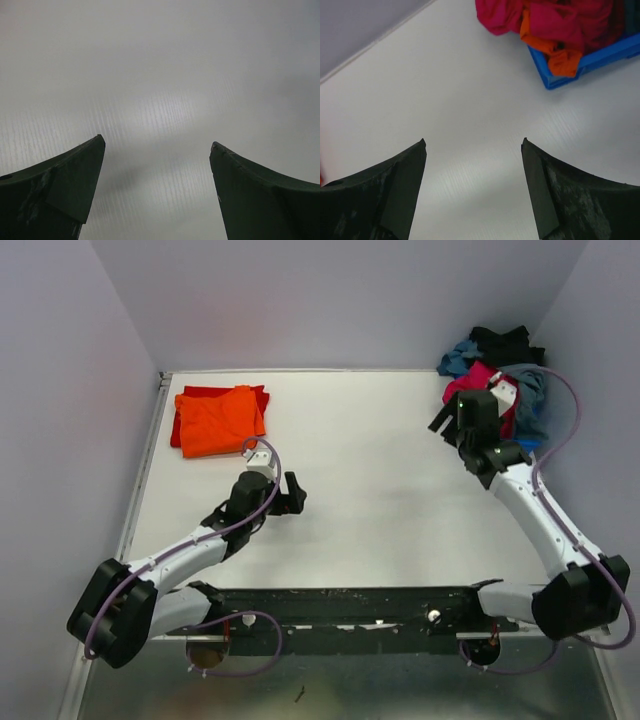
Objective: Fold and stack the t-shirts
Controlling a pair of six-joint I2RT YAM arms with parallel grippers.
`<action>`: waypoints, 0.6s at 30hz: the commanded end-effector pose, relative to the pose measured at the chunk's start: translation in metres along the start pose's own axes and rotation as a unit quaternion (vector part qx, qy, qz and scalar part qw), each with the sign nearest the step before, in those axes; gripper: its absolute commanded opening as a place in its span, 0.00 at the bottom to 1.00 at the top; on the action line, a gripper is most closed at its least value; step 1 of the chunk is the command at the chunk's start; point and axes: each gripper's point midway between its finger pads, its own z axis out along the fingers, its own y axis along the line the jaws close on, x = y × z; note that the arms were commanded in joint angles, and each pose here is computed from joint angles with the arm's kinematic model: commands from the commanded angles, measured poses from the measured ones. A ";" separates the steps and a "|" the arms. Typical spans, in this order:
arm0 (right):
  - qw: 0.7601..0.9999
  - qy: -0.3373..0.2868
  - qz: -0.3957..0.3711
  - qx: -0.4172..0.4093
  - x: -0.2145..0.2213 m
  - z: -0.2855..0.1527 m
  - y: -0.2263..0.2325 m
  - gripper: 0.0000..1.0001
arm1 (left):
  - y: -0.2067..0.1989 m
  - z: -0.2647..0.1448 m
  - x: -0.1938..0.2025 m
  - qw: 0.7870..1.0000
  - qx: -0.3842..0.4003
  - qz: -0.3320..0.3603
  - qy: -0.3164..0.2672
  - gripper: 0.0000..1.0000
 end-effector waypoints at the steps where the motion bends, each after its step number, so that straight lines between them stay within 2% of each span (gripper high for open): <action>1: 0.997 -0.016 0.011 0.077 -0.049 0.025 -0.022 0.83 | -0.012 0.000 -0.005 1.000 0.025 -0.005 -0.004 0.99; 5: 0.994 -0.015 0.031 0.100 -0.079 0.058 -0.033 0.79 | -0.012 0.000 -0.004 1.000 0.026 -0.005 -0.004 0.99; 12: 0.987 0.011 0.055 0.151 -0.096 0.129 -0.065 0.79 | -0.012 0.001 -0.003 1.000 0.026 -0.004 -0.001 0.99; 18: 0.985 0.019 0.049 0.166 -0.104 0.169 -0.081 0.77 | -0.013 0.003 -0.001 1.000 0.029 -0.003 0.005 0.99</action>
